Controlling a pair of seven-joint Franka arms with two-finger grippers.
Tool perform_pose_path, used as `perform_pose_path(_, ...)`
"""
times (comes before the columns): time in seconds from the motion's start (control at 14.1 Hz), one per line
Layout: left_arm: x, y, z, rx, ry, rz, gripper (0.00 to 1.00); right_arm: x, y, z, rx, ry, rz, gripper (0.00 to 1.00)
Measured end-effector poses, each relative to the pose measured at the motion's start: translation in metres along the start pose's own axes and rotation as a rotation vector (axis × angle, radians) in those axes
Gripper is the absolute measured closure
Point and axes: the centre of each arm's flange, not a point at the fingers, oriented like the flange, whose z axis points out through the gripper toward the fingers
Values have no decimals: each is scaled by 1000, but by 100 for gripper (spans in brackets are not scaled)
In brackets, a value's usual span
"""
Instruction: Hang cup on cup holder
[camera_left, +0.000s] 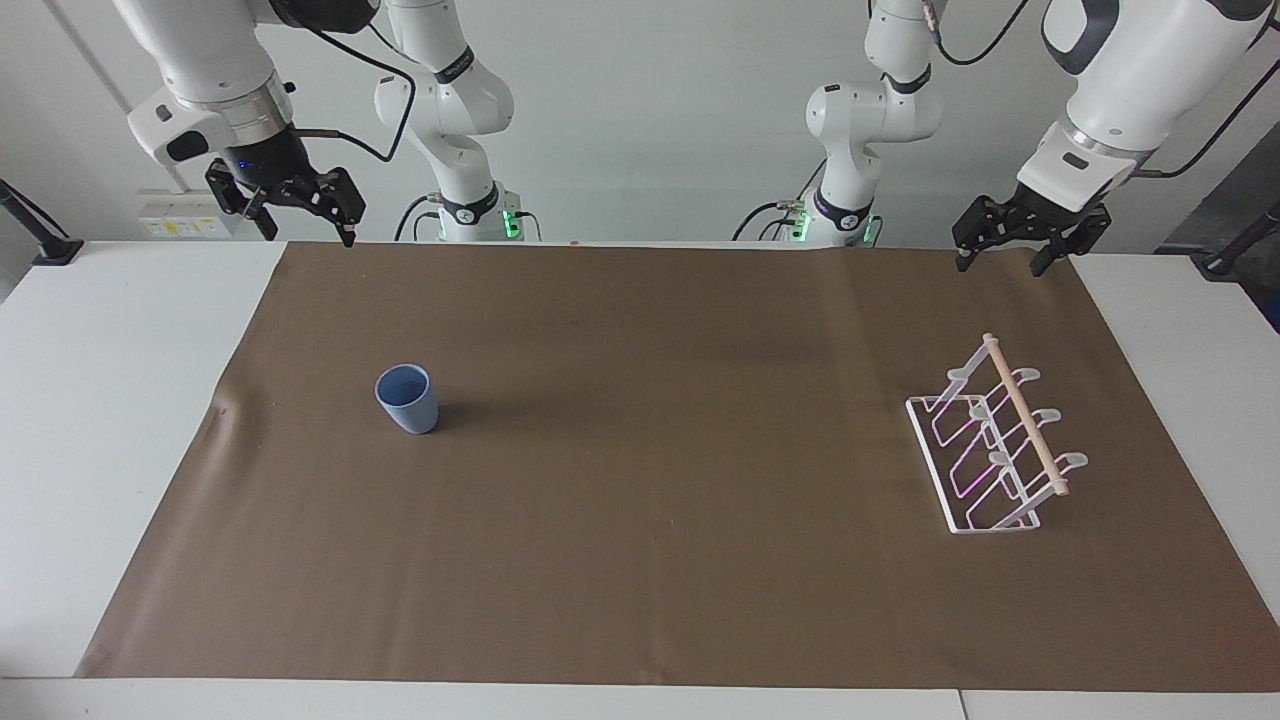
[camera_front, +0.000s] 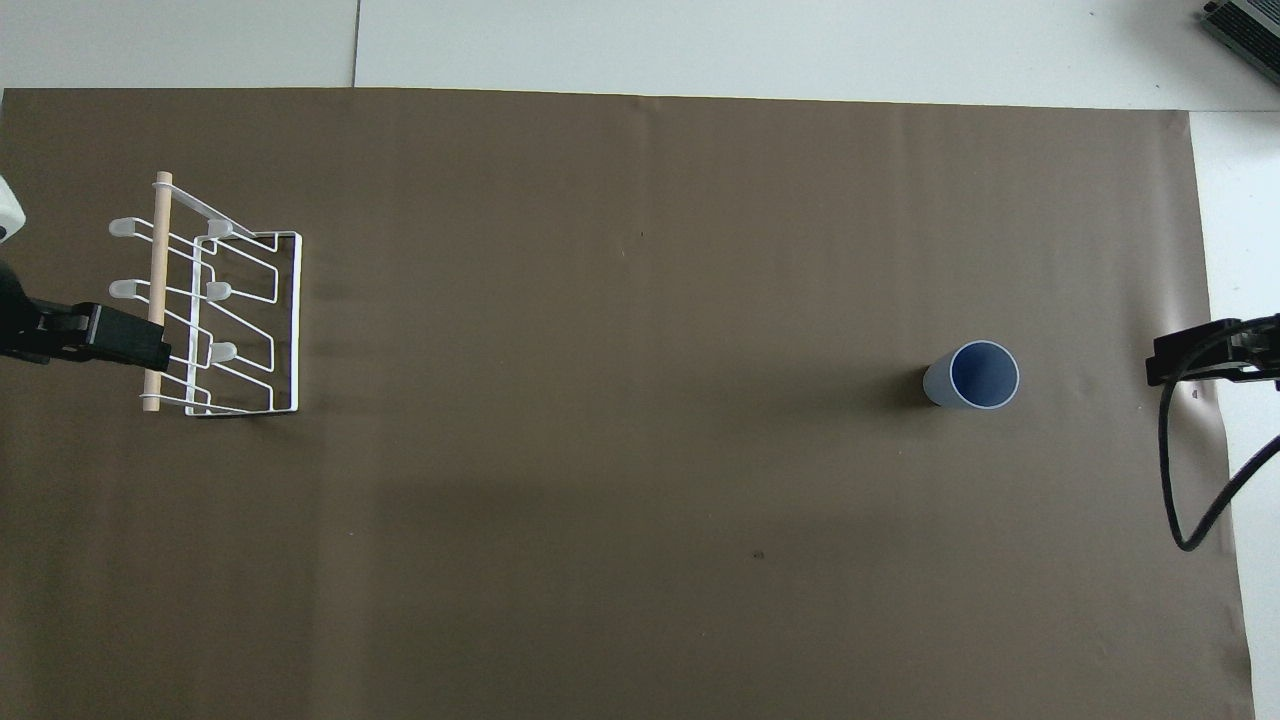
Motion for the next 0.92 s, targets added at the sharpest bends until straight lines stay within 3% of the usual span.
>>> perform_pose_path(0.92, 0, -4, 0, 0, 0, -6, 0, -5, -1, 10, 0, -22, 0, 0)
